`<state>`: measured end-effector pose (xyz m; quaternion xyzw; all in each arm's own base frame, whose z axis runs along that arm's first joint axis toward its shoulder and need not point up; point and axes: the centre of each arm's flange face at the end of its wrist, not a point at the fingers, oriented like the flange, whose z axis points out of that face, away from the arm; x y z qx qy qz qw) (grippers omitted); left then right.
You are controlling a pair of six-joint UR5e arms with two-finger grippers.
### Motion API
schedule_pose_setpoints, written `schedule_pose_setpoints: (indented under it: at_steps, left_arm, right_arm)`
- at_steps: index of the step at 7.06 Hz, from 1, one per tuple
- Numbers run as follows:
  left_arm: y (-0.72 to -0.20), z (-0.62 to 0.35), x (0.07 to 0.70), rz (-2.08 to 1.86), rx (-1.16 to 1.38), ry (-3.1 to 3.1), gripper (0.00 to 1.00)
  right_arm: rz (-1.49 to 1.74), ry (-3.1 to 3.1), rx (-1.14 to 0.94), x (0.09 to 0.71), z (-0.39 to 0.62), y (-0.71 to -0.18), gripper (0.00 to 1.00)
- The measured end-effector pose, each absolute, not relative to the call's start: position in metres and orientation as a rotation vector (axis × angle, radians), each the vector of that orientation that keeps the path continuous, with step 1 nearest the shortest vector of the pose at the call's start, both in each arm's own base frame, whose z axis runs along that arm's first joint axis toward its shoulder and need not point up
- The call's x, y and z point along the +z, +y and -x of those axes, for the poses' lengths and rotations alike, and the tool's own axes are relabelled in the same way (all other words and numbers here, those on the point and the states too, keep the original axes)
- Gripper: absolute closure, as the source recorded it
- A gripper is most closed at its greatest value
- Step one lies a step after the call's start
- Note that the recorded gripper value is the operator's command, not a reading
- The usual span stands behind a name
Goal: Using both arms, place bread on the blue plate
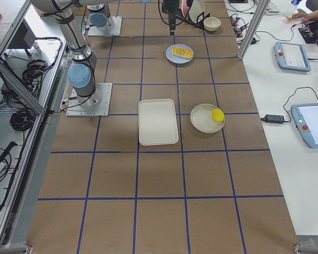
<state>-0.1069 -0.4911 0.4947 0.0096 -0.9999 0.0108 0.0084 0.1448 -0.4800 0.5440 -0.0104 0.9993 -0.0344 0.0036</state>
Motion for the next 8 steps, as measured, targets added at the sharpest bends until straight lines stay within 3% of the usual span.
schedule_pose_setpoints:
  at_steps: [8]
  left_arm:
    - [-0.4882,0.1096,0.4951,-0.030,0.016,-3.126,0.00]
  right_arm:
    - [0.035,3.134,-0.087,0.5403,-0.1444,-0.4787,0.01]
